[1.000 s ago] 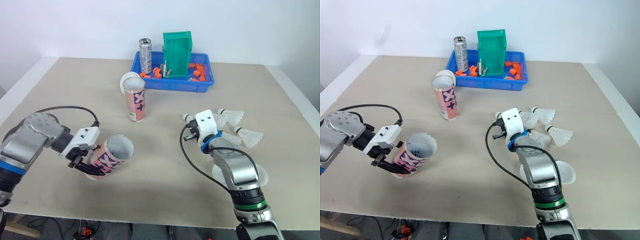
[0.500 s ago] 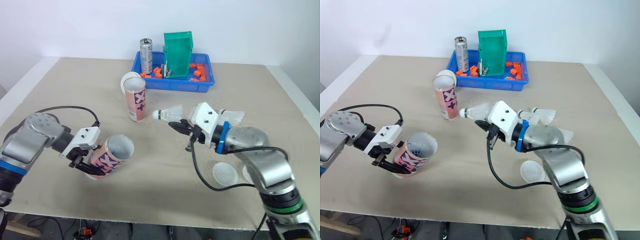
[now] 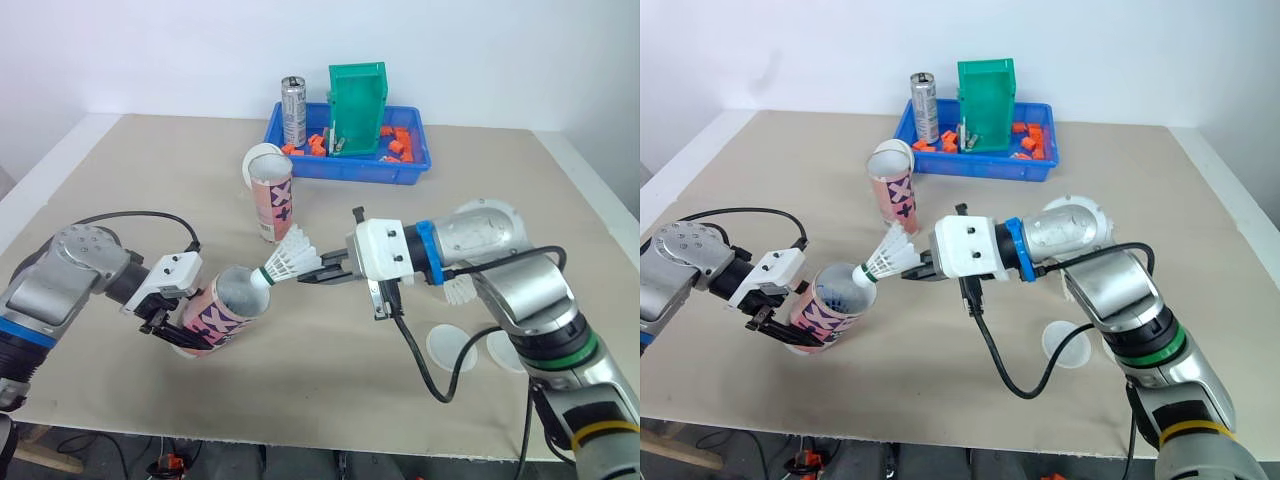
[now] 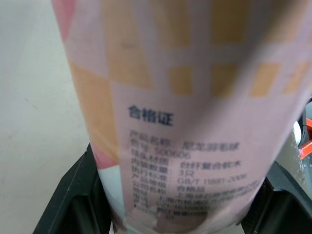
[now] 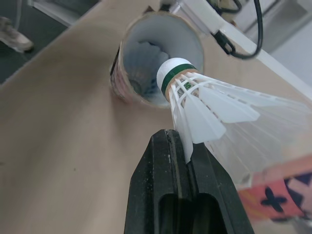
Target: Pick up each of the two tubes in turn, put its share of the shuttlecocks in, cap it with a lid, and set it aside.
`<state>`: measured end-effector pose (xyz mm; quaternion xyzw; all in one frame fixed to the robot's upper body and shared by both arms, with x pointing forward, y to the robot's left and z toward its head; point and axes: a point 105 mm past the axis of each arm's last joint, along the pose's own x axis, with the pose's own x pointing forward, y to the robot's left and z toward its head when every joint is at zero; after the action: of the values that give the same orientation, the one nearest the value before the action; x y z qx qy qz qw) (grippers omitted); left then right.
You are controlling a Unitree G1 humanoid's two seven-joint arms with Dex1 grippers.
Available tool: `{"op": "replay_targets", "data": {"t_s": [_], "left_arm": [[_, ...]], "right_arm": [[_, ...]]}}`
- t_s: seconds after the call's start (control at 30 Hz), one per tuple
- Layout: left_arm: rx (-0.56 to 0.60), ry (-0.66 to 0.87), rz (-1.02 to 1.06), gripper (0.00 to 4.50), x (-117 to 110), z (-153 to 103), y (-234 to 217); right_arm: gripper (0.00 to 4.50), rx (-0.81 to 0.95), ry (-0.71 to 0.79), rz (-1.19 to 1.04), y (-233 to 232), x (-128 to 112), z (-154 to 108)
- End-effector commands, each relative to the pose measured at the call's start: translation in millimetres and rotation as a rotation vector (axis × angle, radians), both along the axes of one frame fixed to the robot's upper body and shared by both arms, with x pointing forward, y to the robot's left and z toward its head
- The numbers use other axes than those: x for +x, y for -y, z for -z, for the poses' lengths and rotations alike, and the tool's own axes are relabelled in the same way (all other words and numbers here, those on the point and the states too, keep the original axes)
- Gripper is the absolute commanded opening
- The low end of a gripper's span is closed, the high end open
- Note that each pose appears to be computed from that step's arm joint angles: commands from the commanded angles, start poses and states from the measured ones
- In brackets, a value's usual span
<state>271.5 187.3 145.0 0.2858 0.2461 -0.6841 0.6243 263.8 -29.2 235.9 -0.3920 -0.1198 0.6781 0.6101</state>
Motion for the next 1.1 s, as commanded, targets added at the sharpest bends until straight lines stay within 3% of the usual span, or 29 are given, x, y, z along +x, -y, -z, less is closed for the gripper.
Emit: {"op": "replay_targets", "data": {"t_s": [0.03, 0.13, 0.17, 0.27, 0.5, 0.7, 0.83, 0.9, 1.1], "left_arm": [[0.008, 0.003, 0.008, 2.91, -1.2, 0.4, 1.3], [0.008, 0.003, 0.008, 2.91, -1.7, 0.4, 1.2], [0.008, 0.003, 0.008, 2.91, -1.9, 0.4, 1.2], [0.007, 0.003, 0.009, 2.91, -1.9, 0.0, 1.7], [0.005, -0.001, 0.010, 2.91, -3.3, 0.3, 2.3], [-0.003, -0.006, 0.009, 2.91, -7.1, 1.0, 3.2], [-0.004, -0.013, 0.002, 2.91, -10.4, 2.8, 1.1], [-0.005, -0.015, 0.001, 2.91, -11.7, 3.5, 0.4], [-0.003, -0.020, 0.010, 2.91, -11.1, 6.4, 1.5]], "right_arm": [[0.06, -0.031, 0.049, -0.114, -9.1, -11.0, -7.3], [0.06, -0.057, 0.069, -0.131, -19.3, -7.7, -6.1], [0.33, -0.061, 0.069, -0.136, -22.9, -7.2, -6.8], [1.35, -0.072, 0.062, -0.177, -26.8, -11.3, -8.3], [4.24, -0.037, 0.039, -0.158, -21.5, -10.6, -20.8], [4.24, 0.184, -0.075, 0.160, 31.7, 12.3, -40.3], [4.24, 0.426, -0.149, 0.646, 106.9, 30.0, -22.9], [4.24, 0.468, -0.185, 0.773, 131.1, 18.1, -7.4], [4.24, 0.445, -0.355, 0.834, 155.3, -26.8, 25.8]]}}
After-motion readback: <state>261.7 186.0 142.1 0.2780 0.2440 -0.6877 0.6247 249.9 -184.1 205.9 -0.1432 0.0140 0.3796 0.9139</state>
